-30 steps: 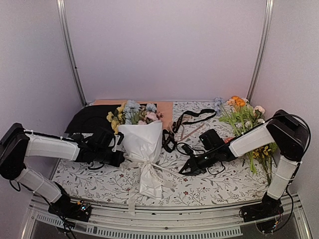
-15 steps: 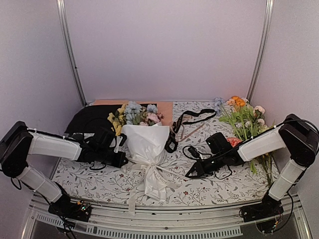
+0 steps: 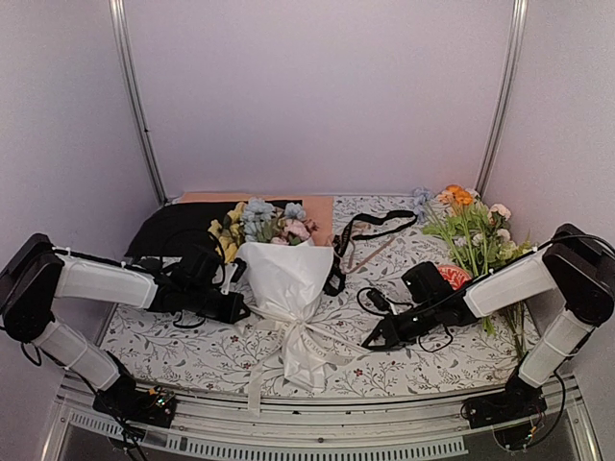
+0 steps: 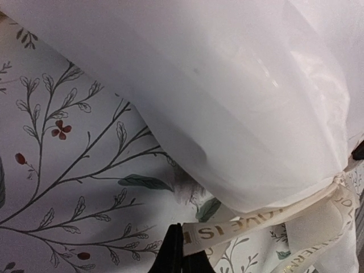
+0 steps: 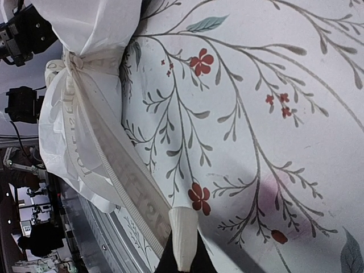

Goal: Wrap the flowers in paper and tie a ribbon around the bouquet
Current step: Tie the ribbon around the folded bouquet.

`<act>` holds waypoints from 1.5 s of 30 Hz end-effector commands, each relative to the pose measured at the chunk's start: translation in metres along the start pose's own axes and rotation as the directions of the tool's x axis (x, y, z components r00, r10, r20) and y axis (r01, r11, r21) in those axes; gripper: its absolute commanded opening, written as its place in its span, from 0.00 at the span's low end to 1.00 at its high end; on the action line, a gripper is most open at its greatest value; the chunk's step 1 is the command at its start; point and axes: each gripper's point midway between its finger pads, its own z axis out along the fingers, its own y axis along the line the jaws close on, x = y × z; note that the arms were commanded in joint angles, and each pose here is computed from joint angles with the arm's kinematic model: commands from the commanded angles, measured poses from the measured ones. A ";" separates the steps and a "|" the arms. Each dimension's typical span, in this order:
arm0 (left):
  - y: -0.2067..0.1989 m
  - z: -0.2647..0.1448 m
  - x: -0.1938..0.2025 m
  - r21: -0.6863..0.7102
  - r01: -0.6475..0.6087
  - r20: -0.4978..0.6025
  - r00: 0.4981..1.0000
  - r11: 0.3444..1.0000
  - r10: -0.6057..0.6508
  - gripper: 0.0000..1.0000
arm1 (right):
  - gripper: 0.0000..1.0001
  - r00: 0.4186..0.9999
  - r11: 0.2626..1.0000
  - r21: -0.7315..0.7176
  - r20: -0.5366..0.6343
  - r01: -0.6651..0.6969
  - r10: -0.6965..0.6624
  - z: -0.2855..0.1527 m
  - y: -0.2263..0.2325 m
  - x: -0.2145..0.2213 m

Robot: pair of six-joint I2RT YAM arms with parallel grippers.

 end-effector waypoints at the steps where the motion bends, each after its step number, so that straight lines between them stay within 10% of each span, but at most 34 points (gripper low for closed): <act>1: 0.099 -0.016 0.011 -0.365 0.153 0.031 0.988 0.918 -0.152 0.00 | 0.01 0.924 0.949 0.239 -0.270 -0.207 0.270 -0.015 -0.058 0.110; 12: 0.095 -0.015 0.008 -0.337 0.148 0.033 0.989 0.930 -0.145 0.00 | 0.00 0.923 0.948 0.232 -0.267 -0.217 0.277 -0.017 -0.053 0.113; 20: 0.014 -0.015 -0.002 -0.115 -0.080 0.031 0.996 0.990 0.084 0.00 | 0.00 1.000 0.997 0.076 -0.015 0.009 -0.008 -0.029 0.029 -0.025; 29: -0.032 -0.043 -0.016 -0.019 -0.177 0.130 0.975 0.984 0.178 0.00 | 0.01 0.943 0.963 -0.096 0.250 0.250 -0.220 -0.057 0.120 -0.131; 40: -0.050 -0.054 -0.083 -0.130 -0.317 0.225 0.913 0.939 0.339 0.00 | 0.01 0.831 0.773 -0.360 0.012 0.523 -0.556 -0.004 0.190 -0.019; 45: -0.059 -0.035 -0.131 -0.201 -0.370 0.240 0.879 0.907 0.412 0.00 | 0.01 0.841 0.803 -0.363 -0.086 0.473 -0.534 0.020 0.163 0.023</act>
